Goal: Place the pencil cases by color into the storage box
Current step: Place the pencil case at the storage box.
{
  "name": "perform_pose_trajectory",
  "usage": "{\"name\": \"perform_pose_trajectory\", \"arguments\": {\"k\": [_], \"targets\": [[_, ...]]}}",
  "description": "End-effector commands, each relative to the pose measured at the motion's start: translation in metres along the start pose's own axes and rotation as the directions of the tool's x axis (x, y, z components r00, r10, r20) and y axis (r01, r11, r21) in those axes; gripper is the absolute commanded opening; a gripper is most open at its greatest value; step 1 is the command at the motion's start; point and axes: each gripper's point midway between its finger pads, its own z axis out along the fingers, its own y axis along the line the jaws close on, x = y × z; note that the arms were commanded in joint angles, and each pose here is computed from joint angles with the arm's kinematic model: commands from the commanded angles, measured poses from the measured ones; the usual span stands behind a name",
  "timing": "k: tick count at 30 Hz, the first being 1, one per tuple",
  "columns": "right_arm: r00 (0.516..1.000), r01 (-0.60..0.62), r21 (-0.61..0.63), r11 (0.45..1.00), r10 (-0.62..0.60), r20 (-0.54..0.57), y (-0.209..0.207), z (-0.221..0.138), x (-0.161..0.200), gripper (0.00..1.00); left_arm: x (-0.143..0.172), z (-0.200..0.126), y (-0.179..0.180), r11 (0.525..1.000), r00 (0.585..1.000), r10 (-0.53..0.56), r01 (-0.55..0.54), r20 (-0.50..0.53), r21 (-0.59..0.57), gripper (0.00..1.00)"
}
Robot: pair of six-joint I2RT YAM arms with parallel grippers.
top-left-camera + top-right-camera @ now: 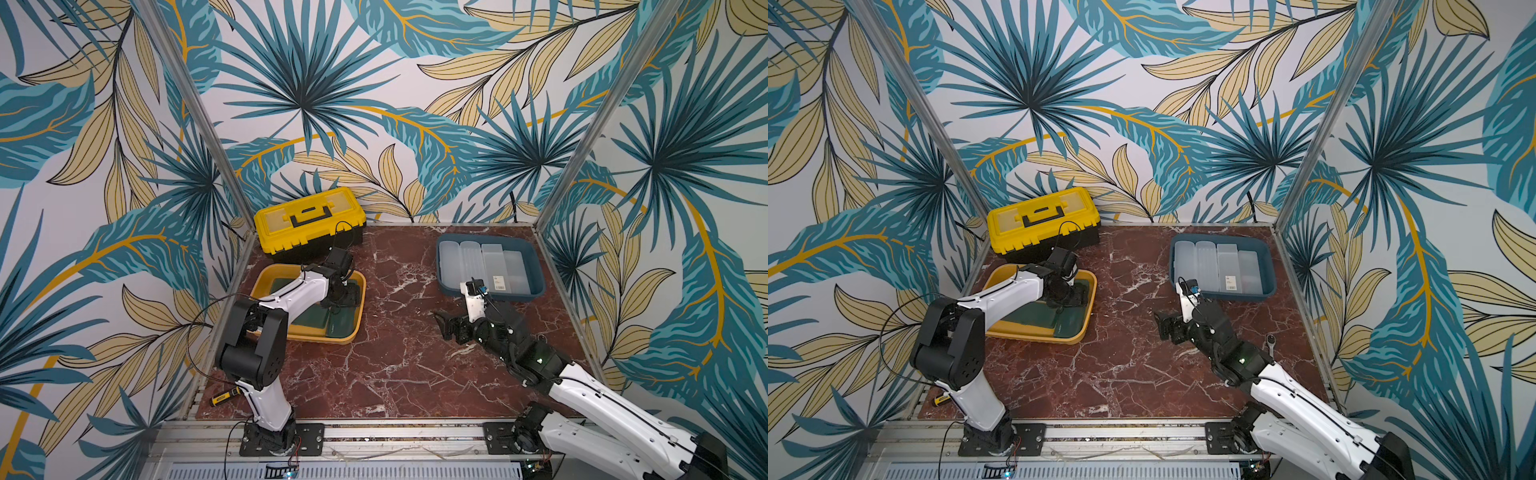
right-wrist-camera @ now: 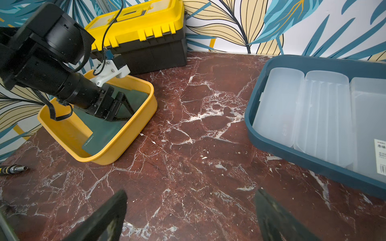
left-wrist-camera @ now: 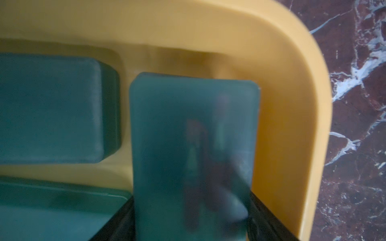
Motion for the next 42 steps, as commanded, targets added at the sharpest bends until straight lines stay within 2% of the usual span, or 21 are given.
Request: {"name": "perform_pose_trajectory", "arguments": {"k": [1, 5, 15, 20, 24, 26, 30, 32, 36, 39, 41, 42], "targets": [[1.000, 0.018, 0.014, 1.000, -0.017, -0.024, -0.003, 0.003, 0.011, 0.95, 0.000, -0.003, -0.002, 1.000, 1.000, 0.015, -0.015, 0.024, 0.002, 0.85], [1.000, 0.016, 0.014, 1.000, -0.016, -0.025, -0.003, 0.003, 0.011, 0.95, -0.006, -0.018, -0.006, 0.999, 0.997, 0.036, -0.037, 0.064, 0.017, 0.99], [1.000, 0.015, 0.013, 1.000, -0.015, -0.023, -0.003, 0.002, 0.011, 0.95, -0.030, -0.089, -0.009, 0.997, 0.978, 0.076, -0.081, 0.192, 0.016, 1.00], [0.999, 0.021, 0.013, 1.000, -0.020, -0.034, -0.003, 0.005, 0.013, 0.95, -0.046, -0.136, -0.011, 0.992, 0.945, 0.115, -0.127, 0.306, 0.018, 1.00], [0.999, 0.033, 0.025, 0.999, -0.033, -0.030, -0.003, 0.009, 0.008, 0.95, -0.063, -0.191, -0.004, 0.987, 0.884, 0.146, -0.163, 0.443, 0.001, 0.99], [0.999, 0.046, 0.026, 0.999, -0.046, -0.019, -0.001, 0.010, 0.001, 0.95, -0.068, -0.216, -0.007, 0.978, 0.850, 0.161, -0.207, 0.501, 0.037, 1.00], [0.997, 0.070, 0.054, 0.996, -0.071, 0.007, 0.000, 0.014, -0.020, 0.95, -0.078, -0.261, -0.002, 0.959, 0.731, 0.204, -0.284, 0.651, 0.019, 0.99], [0.995, 0.089, 0.080, 0.993, -0.092, 0.030, -0.002, 0.014, -0.033, 0.95, -0.079, -0.275, 0.005, 0.958, 0.674, 0.197, -0.287, 0.712, 0.006, 1.00], [0.986, 0.128, 0.185, 0.974, -0.145, 0.081, -0.015, 0.007, -0.060, 0.97, -0.073, -0.285, 0.017, 0.959, 0.571, 0.146, -0.283, 0.808, 0.027, 1.00], [0.975, 0.152, 0.261, 0.953, -0.188, 0.119, -0.026, -0.004, -0.075, 0.99, -0.063, -0.285, 0.031, 0.968, 0.474, 0.101, -0.251, 0.875, 0.024, 1.00], [0.970, 0.153, 0.294, 0.943, -0.200, 0.135, -0.033, -0.011, -0.080, 0.99, -0.055, -0.275, 0.041, 0.974, 0.454, 0.079, -0.225, 0.888, 0.028, 0.99], [0.968, 0.154, 0.308, 0.939, -0.205, 0.142, -0.036, -0.013, -0.081, 0.99, -0.052, -0.264, 0.044, 0.975, 0.459, 0.078, -0.219, 0.885, 0.027, 1.00]]}}
